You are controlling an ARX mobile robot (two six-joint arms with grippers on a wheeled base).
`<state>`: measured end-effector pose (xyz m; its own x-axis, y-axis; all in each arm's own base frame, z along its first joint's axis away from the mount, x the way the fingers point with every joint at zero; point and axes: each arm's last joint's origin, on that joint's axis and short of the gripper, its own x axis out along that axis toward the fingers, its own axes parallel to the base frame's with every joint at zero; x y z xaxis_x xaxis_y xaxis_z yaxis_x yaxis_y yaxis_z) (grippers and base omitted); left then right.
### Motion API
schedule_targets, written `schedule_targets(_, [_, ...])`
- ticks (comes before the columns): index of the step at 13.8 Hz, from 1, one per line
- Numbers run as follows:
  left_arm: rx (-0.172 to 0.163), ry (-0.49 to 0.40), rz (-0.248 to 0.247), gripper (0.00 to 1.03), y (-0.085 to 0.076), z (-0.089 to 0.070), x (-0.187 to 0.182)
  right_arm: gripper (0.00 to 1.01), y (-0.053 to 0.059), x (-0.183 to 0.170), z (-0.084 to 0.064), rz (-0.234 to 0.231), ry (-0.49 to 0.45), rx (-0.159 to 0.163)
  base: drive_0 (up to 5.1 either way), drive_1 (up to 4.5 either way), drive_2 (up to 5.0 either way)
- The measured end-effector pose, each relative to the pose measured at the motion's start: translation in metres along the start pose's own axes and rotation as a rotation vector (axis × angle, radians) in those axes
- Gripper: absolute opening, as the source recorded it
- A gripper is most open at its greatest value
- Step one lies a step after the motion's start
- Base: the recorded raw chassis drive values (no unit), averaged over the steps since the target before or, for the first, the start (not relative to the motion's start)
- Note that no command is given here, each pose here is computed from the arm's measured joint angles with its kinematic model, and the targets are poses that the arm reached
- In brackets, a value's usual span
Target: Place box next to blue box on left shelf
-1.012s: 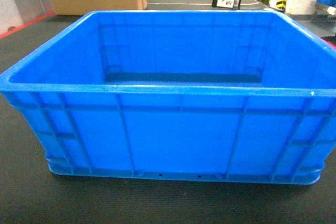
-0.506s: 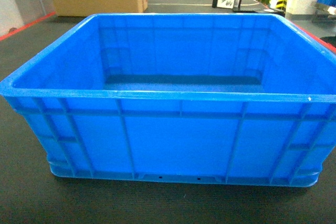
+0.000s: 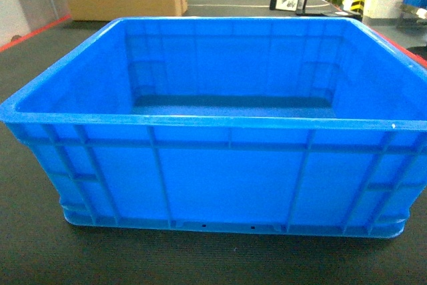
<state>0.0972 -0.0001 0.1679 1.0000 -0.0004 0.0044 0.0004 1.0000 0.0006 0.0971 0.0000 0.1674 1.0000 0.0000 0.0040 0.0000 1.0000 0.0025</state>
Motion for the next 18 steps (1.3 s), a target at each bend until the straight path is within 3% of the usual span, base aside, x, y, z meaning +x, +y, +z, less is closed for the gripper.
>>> schedule_targets(18, [0.0, 0.0, 0.0, 0.98, 0.0, 0.0, 0.0, 0.98, 0.0, 0.0, 0.0, 0.0, 0.0, 0.0, 0.0, 0.0, 0.0])
